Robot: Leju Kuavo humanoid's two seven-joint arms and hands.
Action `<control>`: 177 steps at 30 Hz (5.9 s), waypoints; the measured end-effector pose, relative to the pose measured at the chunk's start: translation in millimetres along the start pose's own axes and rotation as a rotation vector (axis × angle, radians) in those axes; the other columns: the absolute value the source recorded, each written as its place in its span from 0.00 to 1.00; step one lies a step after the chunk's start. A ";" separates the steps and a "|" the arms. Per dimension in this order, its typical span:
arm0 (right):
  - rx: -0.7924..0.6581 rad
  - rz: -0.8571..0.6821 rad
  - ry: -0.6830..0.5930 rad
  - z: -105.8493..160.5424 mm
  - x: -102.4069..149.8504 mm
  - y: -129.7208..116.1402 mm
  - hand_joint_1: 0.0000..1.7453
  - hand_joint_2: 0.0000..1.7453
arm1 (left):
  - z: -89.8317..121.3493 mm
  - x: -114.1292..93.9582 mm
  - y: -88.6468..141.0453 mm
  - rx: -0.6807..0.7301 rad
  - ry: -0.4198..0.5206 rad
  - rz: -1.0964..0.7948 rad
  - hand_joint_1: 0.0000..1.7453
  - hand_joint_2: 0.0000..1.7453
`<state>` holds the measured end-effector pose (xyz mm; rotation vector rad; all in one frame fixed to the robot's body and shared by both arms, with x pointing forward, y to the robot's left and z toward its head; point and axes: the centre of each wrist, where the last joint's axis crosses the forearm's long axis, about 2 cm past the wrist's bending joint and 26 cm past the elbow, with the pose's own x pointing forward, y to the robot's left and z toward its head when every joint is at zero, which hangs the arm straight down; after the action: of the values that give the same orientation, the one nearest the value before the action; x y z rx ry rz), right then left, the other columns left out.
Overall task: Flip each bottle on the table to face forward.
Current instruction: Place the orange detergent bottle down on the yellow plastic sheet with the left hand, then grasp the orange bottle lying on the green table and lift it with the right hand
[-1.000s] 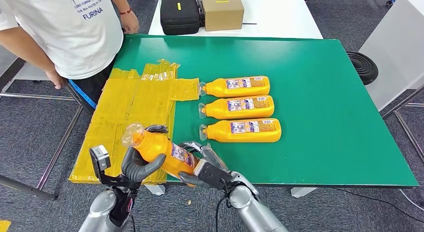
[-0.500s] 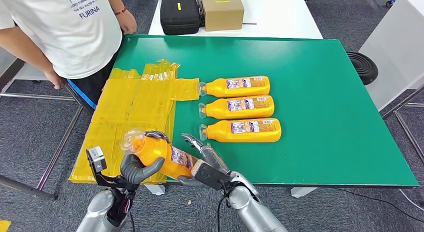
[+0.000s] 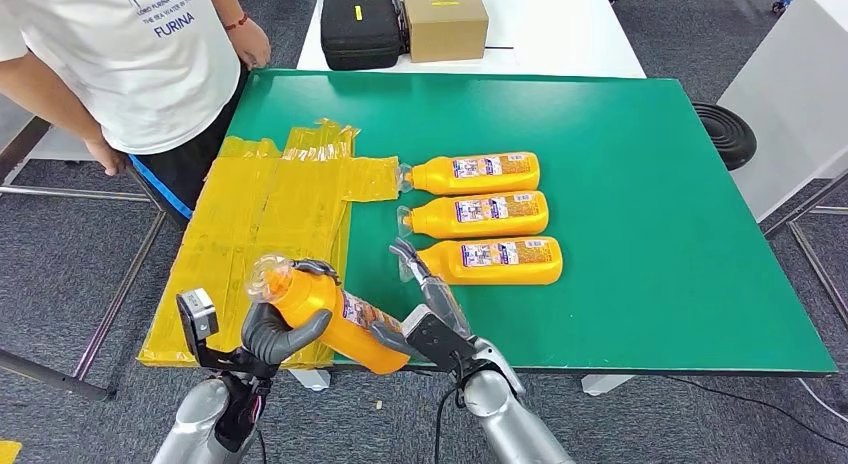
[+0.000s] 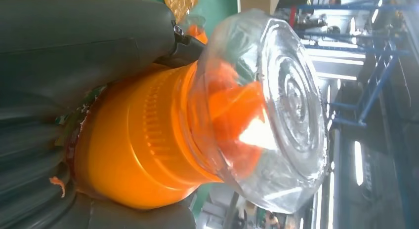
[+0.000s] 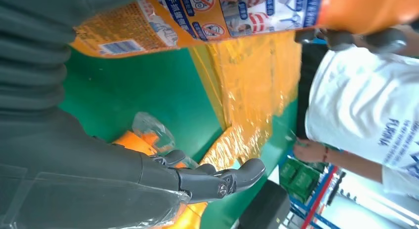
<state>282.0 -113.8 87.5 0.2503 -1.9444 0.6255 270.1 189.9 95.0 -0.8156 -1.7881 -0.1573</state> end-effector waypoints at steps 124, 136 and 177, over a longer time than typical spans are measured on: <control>-0.230 -0.299 -0.155 37.3 15.5 -42.2 0.00 0.00 | -41.0 57.6 153.6 -0.641 0.800 -1.653 1.00 1.00; -0.232 -0.306 -0.150 36.5 14.7 -39.9 0.00 0.00 | -45.7 47.9 135.5 -0.682 0.745 -1.637 1.00 1.00; -0.262 -0.308 -0.118 47.7 9.9 -39.5 0.00 0.00 | -59.3 34.7 113.9 -0.672 0.659 -1.647 0.00 0.00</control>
<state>257.5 -171.4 92.9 0.4191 -2.0214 0.1554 379.3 262.6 116.3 0.4883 -1.2947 -1.8895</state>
